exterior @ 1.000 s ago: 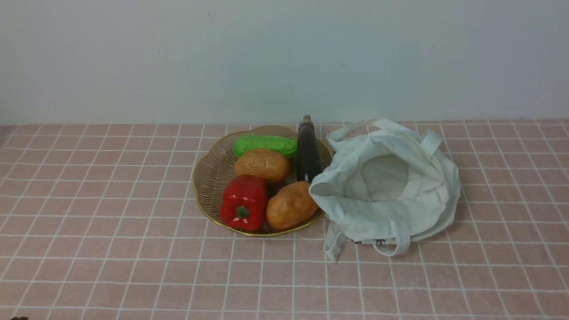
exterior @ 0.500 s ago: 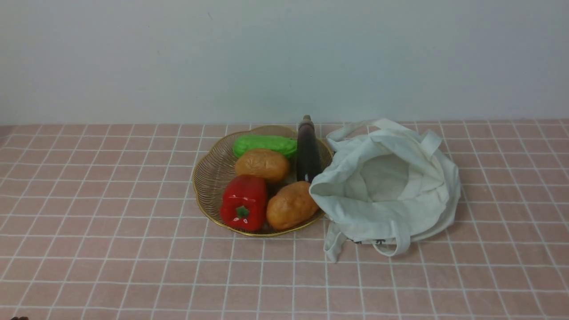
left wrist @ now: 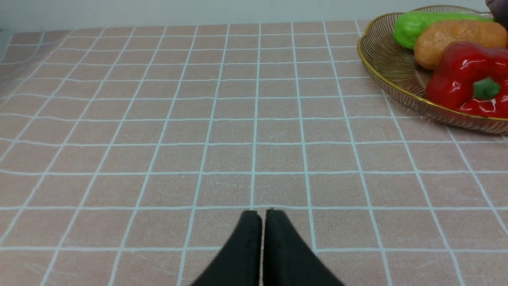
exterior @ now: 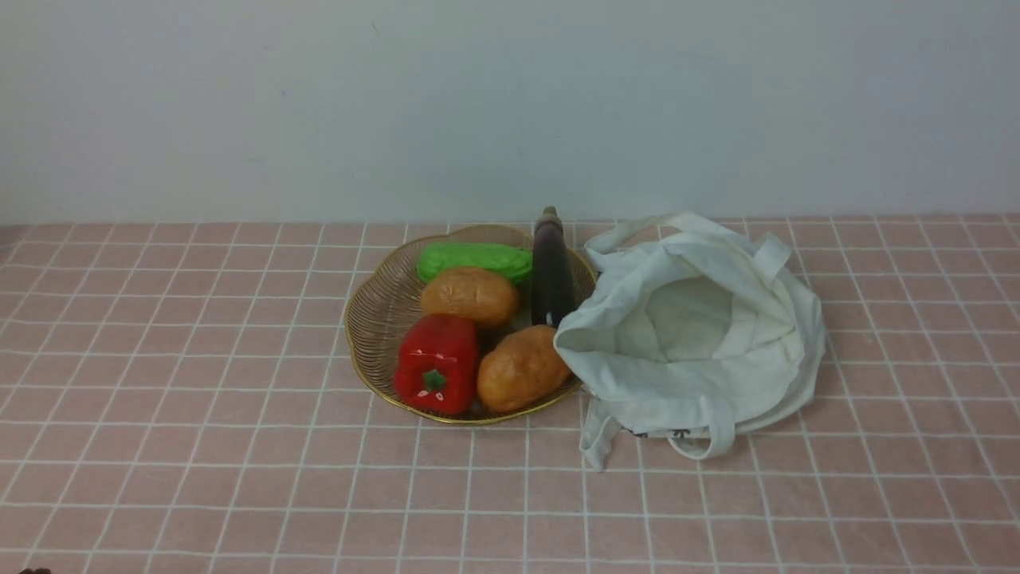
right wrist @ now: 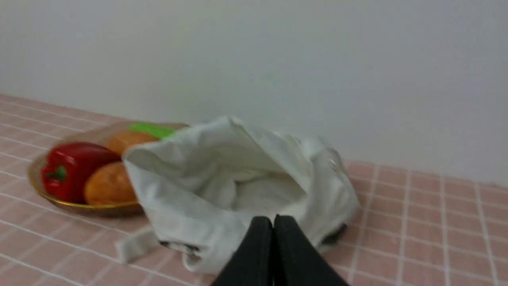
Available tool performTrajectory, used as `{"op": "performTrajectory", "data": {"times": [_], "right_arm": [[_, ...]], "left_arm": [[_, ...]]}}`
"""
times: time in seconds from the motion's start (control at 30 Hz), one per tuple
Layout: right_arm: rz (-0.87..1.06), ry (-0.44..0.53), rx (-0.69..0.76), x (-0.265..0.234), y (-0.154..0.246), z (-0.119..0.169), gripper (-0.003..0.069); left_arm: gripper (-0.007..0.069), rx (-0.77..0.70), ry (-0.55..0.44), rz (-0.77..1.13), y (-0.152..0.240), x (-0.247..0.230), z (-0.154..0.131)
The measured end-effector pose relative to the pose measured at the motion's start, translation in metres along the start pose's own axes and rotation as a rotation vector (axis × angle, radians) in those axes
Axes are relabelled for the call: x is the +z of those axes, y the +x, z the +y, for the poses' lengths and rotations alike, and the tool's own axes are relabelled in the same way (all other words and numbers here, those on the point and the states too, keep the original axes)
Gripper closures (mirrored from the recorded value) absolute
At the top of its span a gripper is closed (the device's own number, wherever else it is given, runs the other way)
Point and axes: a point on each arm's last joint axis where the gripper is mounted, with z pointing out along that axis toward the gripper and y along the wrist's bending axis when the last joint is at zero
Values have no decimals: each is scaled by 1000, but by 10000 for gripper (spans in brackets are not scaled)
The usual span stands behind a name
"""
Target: Take vegetables from bag on pink coffee tablecloth place on plate.
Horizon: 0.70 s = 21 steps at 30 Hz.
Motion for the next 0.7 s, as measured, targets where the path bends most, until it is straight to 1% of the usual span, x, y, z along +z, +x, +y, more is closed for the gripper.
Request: {"op": "performTrajectory", "data": {"times": [0.13,0.3,0.53,0.6,0.7], "right_arm": [[87,100,18,2,22,-5,673],[90,146,55,2,23,-7,673],[88,149,71,2,23,-7,673],[87,134,88,2,23,-6,673],[86,84,79,2,23,-3,673]], "left_arm": [[630,0,0,0,0,0,0],[630,0,0,0,0,0,0],[630,0,0,0,0,0,0],[630,0,0,0,0,0,0],[630,0,0,0,0,0,0]]}}
